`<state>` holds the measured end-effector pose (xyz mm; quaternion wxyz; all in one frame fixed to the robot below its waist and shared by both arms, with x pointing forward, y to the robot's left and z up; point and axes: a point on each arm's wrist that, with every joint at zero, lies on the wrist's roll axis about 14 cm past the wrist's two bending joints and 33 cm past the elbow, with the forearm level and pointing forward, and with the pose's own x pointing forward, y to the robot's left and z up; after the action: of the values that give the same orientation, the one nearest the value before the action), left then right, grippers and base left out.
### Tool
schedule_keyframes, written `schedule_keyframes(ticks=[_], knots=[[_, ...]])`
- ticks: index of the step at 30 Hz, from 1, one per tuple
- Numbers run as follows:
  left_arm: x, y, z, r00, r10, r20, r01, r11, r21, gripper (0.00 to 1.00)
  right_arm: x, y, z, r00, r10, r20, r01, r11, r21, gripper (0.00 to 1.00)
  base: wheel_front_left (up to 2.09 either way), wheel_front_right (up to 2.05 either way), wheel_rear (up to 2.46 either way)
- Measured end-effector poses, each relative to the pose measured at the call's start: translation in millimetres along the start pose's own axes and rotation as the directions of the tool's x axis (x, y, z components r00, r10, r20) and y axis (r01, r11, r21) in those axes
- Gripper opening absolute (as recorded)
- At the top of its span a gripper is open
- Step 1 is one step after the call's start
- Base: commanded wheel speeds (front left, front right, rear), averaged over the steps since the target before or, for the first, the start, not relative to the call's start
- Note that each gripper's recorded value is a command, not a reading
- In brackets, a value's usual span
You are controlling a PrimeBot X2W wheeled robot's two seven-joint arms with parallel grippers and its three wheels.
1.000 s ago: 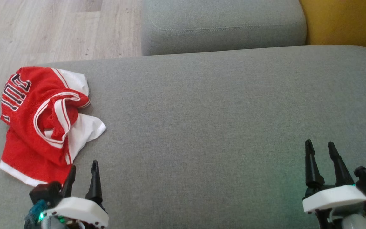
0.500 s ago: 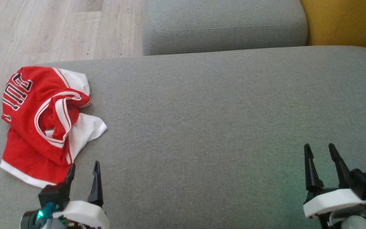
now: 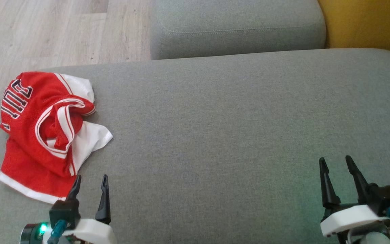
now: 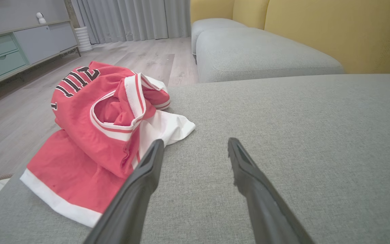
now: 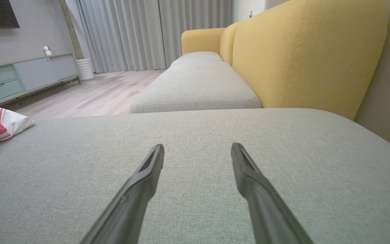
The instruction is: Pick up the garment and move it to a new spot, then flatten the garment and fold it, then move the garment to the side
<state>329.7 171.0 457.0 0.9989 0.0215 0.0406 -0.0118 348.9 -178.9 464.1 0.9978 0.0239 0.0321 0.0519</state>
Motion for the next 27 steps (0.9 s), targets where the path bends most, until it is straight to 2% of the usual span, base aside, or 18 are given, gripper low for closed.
schedule_keyframes(ticks=[19, 27], knots=[[0.6, -1.8, -4.2, 1.000, -0.017, -0.014, 0.017, 1.000, -0.003, 1.00, -2.8, -3.8, -5.8, 1.000, -0.013, -0.017, 0.014, 1.000, 0.023, 1.00, 0.00, 0.00, 0.00], [-13.7, 19.7, -4.3, 0.998, 0.065, -0.009, -0.065, 0.998, -0.026, 1.00, 14.8, 27.9, -2.8, 0.996, 0.090, -0.012, -0.090, 0.996, 0.020, 1.00, 0.00, 0.00, 0.00]])
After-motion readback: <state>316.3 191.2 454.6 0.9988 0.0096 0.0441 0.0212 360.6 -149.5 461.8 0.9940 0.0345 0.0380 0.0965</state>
